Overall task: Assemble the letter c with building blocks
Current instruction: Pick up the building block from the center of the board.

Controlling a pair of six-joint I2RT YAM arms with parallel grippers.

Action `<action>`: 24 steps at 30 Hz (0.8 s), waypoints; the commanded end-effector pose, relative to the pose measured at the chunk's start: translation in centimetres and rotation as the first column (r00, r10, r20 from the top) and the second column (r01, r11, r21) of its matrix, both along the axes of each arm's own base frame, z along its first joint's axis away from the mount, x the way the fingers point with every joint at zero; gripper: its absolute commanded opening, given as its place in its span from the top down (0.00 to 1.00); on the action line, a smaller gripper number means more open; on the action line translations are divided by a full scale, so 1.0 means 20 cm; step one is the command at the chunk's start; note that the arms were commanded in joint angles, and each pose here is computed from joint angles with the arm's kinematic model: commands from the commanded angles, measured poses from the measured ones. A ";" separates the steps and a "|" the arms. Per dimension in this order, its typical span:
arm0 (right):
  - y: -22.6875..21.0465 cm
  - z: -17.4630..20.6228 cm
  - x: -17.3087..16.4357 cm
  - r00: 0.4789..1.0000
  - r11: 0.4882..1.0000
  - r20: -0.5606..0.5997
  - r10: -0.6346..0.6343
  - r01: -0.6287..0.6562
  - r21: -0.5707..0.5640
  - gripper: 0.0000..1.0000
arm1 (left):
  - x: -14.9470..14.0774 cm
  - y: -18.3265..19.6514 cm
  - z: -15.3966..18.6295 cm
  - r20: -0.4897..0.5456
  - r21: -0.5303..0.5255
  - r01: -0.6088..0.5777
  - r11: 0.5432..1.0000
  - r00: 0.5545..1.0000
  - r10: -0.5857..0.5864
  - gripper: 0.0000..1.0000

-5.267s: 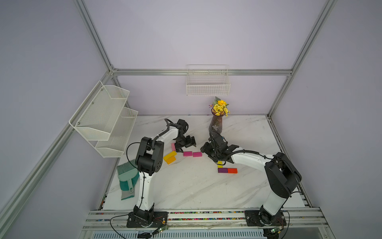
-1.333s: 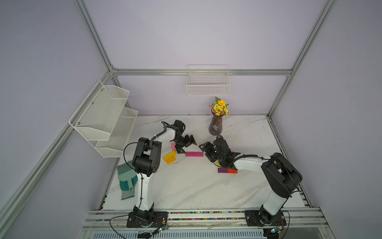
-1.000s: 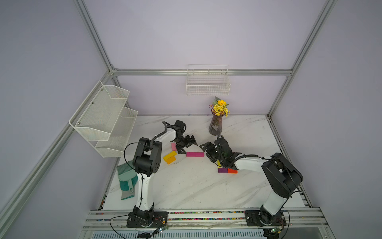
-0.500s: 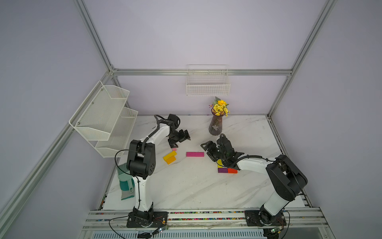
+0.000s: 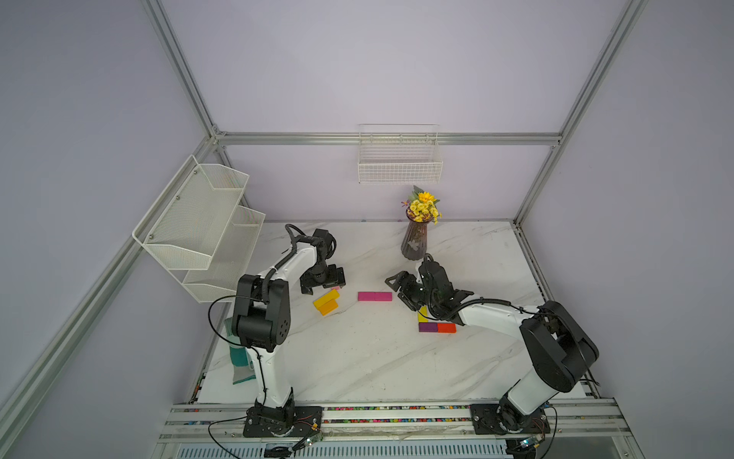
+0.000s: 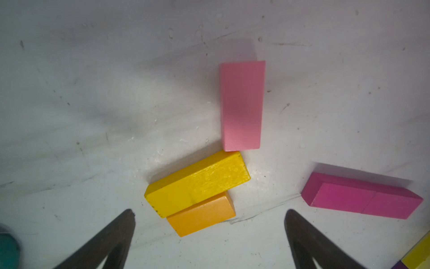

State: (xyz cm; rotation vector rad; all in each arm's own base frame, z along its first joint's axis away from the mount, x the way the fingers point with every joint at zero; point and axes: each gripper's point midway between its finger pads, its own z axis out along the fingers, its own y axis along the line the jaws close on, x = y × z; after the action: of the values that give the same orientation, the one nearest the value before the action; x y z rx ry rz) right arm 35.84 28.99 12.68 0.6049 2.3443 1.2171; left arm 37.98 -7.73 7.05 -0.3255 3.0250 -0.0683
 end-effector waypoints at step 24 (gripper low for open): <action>-0.21 0.16 -0.15 1.000 1.000 0.010 0.021 -0.022 0.020 0.19 | -0.08 0.13 -0.12 -0.102 0.208 -0.031 0.978 0.993 0.053 0.00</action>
State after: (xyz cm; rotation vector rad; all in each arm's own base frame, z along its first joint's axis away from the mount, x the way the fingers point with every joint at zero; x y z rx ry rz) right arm 33.33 25.35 15.56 0.5783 2.3391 1.2495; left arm 36.16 -5.62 3.80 -0.3484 3.1137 0.2072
